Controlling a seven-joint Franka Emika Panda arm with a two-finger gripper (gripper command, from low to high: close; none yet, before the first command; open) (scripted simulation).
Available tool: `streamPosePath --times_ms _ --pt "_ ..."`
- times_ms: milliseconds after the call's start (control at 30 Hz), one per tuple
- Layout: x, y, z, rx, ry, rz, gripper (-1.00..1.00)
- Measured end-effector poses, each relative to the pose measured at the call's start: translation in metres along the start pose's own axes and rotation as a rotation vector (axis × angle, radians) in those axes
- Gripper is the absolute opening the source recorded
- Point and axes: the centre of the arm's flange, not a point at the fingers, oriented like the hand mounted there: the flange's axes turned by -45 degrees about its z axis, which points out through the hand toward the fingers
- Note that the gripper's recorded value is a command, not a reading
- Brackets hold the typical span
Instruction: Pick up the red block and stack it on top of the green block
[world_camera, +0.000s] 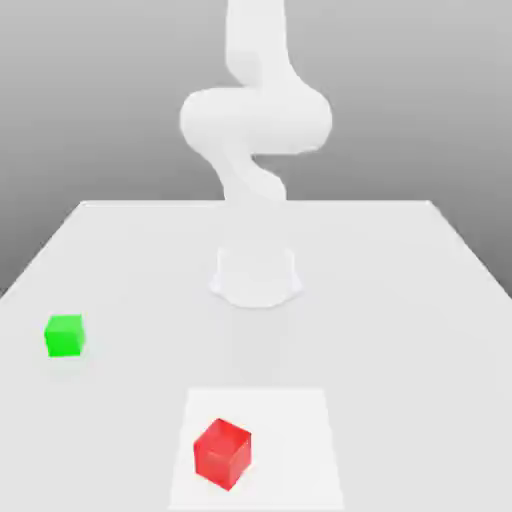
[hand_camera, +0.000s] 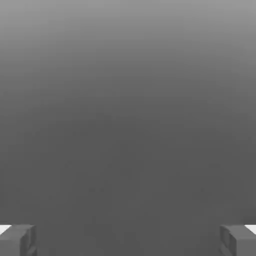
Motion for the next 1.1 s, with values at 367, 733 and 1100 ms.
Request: streamPosePath --times_ms 367,733,1100 --pt "-0.074 0.021 0.224 -0.114 -0.337 0.204 0.00" --pt "-0.232 0.043 0.374 -0.185 -0.664 0.427 0.00" --pt "-0.295 0.044 0.433 -0.190 -0.702 0.454 -1.00"
